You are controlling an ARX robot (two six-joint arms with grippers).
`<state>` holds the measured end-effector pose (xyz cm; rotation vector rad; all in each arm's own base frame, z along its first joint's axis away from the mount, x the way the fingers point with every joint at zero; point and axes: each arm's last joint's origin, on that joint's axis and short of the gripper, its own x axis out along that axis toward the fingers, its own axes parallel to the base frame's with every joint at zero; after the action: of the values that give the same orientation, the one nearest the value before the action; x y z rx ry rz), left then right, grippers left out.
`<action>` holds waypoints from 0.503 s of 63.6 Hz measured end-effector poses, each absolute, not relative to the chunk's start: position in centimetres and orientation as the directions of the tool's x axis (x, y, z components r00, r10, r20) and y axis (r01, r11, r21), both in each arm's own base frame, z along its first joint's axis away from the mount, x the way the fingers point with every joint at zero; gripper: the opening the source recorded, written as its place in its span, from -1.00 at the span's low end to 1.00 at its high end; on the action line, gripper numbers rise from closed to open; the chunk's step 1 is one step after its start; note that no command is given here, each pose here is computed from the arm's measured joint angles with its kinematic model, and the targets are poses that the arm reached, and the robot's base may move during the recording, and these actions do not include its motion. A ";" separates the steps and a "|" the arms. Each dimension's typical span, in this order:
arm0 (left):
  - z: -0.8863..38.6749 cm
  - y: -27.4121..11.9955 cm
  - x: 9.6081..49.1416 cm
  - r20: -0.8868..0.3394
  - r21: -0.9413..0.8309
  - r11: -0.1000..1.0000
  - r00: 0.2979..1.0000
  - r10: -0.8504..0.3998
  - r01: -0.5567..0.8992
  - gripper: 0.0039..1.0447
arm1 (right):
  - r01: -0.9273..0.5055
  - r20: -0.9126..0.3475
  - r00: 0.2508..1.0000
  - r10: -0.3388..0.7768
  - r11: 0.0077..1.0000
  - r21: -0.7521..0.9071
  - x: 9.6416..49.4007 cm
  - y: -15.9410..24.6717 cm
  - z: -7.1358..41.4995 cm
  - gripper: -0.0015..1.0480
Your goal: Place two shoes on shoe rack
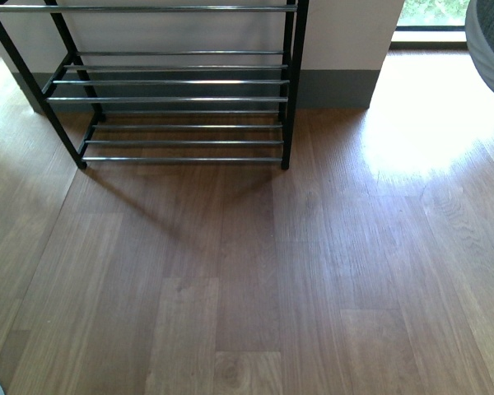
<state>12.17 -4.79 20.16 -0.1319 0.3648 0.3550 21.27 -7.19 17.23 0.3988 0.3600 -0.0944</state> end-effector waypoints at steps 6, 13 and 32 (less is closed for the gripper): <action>20.2 -4.8 12.2 -0.372 -0.064 0.930 0.874 0.314 -0.361 -0.97 | 0.167 -0.362 0.932 -0.027 0.918 0.361 21.3 -7.2 17.2 -0.92; 20.2 -4.8 12.2 -0.371 -0.064 0.930 0.874 0.314 -0.361 -0.97 | 0.159 -0.361 0.932 -0.019 0.918 0.364 21.3 -7.2 17.2 -0.92; 20.2 -4.8 12.2 -0.368 -0.061 0.928 0.872 0.321 -0.367 -0.97 | 0.157 -0.361 0.933 -0.016 0.918 0.364 21.3 -7.2 17.2 -0.92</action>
<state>12.17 -4.77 20.17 -0.1310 0.3619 0.3608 21.27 -7.18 17.22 0.3999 0.3606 -0.0912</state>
